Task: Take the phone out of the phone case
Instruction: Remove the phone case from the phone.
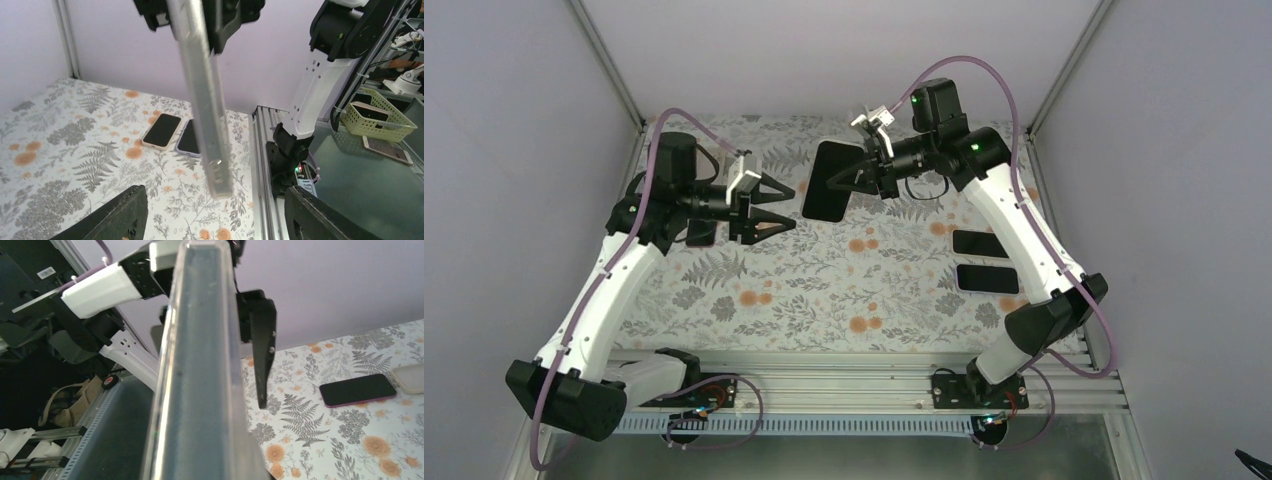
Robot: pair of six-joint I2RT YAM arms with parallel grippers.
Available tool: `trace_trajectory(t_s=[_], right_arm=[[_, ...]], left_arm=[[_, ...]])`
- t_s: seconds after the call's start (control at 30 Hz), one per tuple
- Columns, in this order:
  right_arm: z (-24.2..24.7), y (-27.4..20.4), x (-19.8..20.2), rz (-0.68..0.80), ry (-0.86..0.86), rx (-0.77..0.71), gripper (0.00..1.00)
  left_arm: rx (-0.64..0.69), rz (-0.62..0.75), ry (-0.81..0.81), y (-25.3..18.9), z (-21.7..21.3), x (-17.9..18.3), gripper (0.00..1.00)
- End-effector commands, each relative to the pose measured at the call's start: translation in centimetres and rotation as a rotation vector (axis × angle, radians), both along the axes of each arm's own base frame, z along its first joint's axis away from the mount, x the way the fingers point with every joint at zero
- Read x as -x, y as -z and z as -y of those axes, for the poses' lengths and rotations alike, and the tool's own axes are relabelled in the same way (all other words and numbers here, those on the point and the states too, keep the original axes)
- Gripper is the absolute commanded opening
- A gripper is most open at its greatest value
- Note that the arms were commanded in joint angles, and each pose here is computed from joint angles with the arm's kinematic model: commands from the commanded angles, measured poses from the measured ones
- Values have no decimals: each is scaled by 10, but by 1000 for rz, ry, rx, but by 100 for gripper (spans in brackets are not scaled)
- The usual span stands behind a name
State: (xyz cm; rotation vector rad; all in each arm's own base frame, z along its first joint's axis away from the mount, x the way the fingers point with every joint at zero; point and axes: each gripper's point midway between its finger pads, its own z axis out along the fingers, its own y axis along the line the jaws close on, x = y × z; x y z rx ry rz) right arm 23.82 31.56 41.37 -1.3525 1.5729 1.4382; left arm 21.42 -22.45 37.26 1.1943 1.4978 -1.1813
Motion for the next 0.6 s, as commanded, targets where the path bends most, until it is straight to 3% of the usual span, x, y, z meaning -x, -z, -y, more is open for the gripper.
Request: trace_trajectory(t_s=[0.0, 0.57], right_arm=[[2, -25, 16, -3, -88, -90, 4], [5, -26, 22, 0, -85, -93, 4]], left_arm=[[27, 12, 21, -2, 5, 0, 67], [-14, -78, -115, 22, 7, -37, 48]])
